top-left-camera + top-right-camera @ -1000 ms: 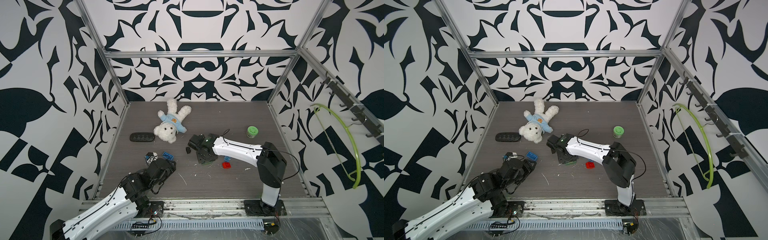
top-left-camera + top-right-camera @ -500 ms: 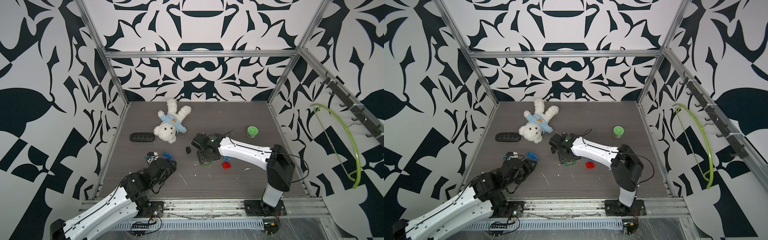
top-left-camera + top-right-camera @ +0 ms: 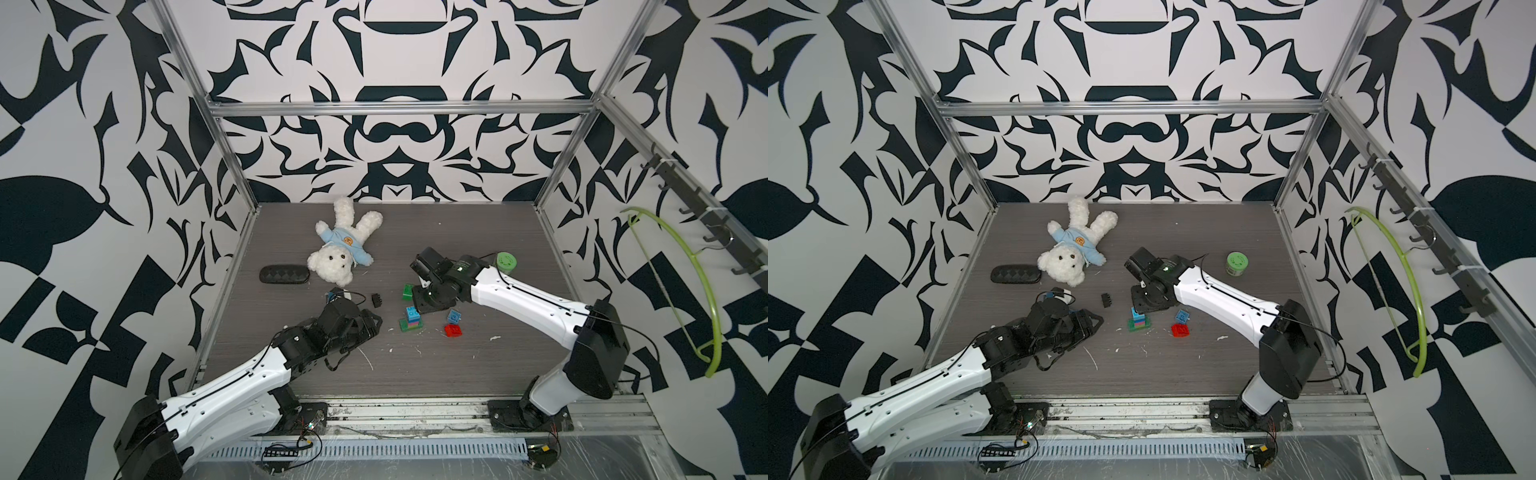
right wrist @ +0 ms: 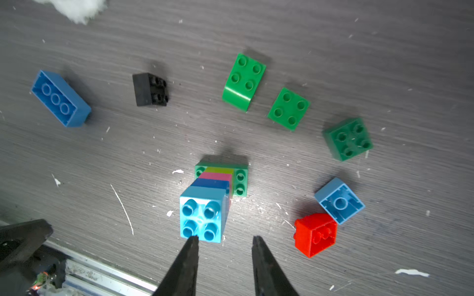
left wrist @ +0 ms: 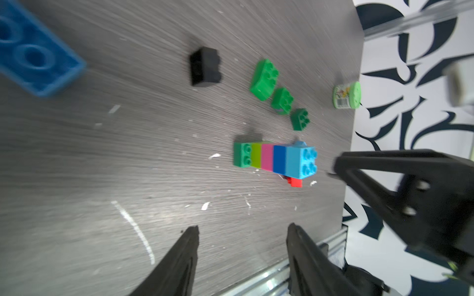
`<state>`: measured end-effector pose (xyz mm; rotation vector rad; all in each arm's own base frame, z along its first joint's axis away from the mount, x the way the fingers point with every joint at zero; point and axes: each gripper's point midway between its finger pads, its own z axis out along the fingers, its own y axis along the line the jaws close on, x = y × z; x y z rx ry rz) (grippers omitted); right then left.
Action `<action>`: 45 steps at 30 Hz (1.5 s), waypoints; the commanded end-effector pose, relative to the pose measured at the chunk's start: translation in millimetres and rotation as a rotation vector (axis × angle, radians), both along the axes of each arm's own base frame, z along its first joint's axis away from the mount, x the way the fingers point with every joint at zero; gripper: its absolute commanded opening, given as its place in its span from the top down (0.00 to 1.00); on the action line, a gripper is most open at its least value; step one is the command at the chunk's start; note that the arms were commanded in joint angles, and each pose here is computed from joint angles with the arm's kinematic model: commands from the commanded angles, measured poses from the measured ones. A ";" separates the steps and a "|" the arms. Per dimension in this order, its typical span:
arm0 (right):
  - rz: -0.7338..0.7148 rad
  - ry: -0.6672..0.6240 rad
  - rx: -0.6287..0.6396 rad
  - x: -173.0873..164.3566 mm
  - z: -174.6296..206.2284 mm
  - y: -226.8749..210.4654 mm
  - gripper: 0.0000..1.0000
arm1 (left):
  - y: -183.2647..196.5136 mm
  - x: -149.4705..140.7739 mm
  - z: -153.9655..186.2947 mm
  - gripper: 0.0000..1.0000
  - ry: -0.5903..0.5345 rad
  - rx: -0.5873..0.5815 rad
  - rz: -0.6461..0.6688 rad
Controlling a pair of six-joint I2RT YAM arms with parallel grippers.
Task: Assemble the number 1 with lego
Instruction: Move the lego brick at the center of the board.
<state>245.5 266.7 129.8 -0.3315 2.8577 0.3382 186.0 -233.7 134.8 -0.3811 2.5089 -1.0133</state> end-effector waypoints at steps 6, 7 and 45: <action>0.033 0.020 0.038 1.7 -1.3 11.0 0.64 | -27.3 5.6 11.8 0.41 -0.025 -0.061 -0.089; 0.032 0.022 0.034 2.0 -2.8 10.6 0.65 | -28.2 5.6 11.3 0.41 -0.022 -0.061 -0.090; -0.064 -0.229 0.011 24.1 58.2 -27.3 0.47 | -13.8 14.3 12.1 0.38 -0.055 -0.040 -0.006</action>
